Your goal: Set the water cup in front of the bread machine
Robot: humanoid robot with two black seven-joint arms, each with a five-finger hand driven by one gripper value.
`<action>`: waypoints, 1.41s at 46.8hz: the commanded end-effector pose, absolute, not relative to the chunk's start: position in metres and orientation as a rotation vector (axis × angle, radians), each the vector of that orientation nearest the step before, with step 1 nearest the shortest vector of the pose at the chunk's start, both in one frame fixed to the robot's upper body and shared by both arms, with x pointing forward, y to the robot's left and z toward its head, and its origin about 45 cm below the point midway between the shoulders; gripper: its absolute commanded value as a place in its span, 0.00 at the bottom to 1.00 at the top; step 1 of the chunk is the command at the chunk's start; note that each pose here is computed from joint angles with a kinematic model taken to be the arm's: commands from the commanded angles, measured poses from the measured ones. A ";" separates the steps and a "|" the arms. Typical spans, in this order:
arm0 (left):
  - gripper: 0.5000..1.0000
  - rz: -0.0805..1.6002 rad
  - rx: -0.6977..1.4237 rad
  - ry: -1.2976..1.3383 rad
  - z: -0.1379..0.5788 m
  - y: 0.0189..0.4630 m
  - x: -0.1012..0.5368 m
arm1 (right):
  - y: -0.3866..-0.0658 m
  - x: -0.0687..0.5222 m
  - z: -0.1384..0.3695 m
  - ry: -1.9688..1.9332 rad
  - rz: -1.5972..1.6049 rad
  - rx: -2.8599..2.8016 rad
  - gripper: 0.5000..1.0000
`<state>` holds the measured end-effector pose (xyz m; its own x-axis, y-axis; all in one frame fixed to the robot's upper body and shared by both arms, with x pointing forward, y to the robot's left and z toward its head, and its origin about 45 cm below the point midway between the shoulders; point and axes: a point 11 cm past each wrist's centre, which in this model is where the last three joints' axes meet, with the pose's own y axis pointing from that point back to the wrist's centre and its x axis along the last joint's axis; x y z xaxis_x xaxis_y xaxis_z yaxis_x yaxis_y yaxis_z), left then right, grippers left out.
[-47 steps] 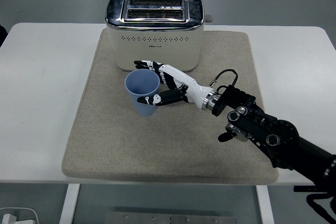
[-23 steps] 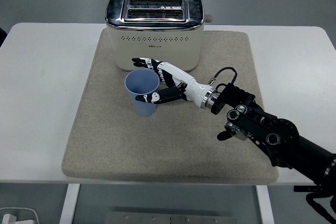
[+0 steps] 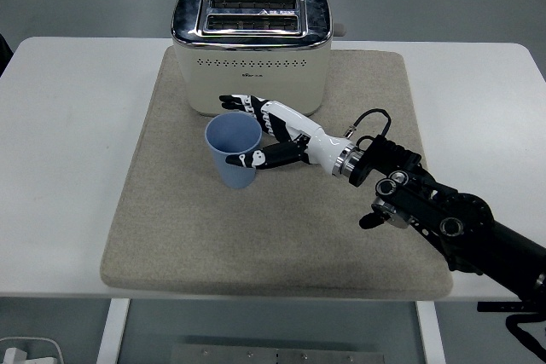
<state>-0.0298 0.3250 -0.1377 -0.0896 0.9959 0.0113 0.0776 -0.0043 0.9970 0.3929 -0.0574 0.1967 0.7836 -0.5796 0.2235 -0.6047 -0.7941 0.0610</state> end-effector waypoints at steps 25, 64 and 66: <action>1.00 1.244 1.228 1.329 -0.138 0.325 -0.030 | -0.109 0.404 0.211 -0.990 0.381 2.778 0.85; 1.00 1.244 1.228 1.329 -0.138 0.325 -0.030 | -0.215 0.445 0.241 -1.414 0.037 2.702 0.85; 1.00 1.242 1.230 1.332 -0.138 0.325 -0.030 | -0.220 0.451 0.242 -1.472 -0.051 2.687 0.85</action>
